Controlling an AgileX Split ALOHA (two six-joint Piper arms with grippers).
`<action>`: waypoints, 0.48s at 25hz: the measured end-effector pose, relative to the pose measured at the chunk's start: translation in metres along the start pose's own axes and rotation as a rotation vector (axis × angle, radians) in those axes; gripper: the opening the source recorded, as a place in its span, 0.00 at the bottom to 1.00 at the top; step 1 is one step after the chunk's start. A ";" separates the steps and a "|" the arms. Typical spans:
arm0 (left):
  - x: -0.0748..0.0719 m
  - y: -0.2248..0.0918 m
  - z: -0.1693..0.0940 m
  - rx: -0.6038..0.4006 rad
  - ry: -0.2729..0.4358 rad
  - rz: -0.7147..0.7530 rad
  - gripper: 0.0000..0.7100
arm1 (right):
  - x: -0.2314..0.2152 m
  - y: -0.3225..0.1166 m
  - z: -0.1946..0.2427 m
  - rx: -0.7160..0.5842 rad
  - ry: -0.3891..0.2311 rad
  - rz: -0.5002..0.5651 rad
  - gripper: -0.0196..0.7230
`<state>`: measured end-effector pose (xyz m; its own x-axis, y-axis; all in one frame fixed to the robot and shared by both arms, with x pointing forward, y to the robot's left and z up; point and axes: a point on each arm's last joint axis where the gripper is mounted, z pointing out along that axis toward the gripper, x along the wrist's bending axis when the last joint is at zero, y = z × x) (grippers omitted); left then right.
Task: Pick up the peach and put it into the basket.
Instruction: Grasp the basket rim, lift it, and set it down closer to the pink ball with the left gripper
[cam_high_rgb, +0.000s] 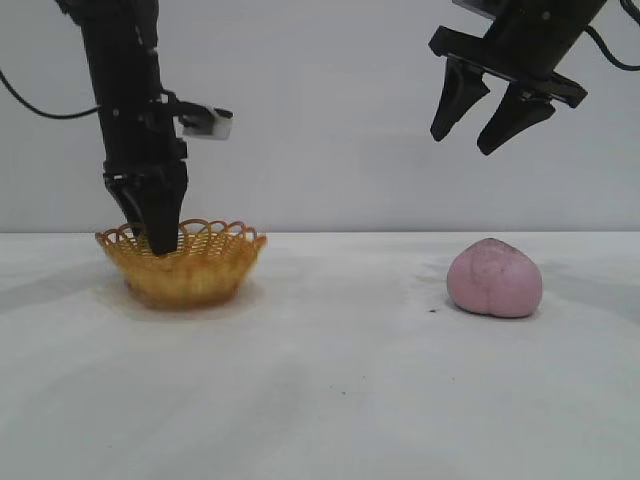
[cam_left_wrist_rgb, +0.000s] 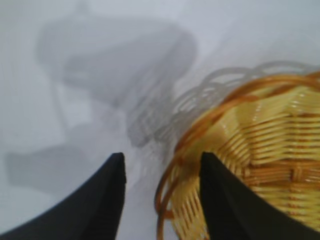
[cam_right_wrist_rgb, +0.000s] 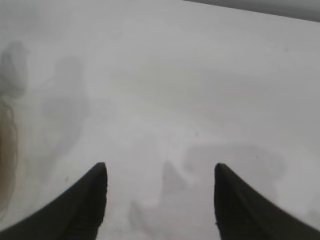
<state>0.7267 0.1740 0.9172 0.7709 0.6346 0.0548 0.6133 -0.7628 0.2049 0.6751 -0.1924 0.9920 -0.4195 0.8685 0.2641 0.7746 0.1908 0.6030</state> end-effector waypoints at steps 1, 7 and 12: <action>-0.001 0.000 -0.002 0.001 -0.008 -0.002 0.14 | 0.000 0.000 0.000 0.001 -0.001 -0.002 0.56; -0.003 0.002 -0.009 -0.019 -0.025 -0.053 0.12 | -0.001 0.000 0.000 -0.001 -0.006 -0.007 0.56; -0.005 0.005 -0.029 -0.057 -0.038 -0.093 0.08 | -0.001 0.000 0.000 -0.002 -0.007 -0.007 0.56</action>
<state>0.7210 0.1704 0.9463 0.7181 0.6960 -0.0040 0.6723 -0.6922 0.2624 0.6755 -0.1929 0.9919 -0.4213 0.8704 0.2547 0.7709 0.1958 0.6061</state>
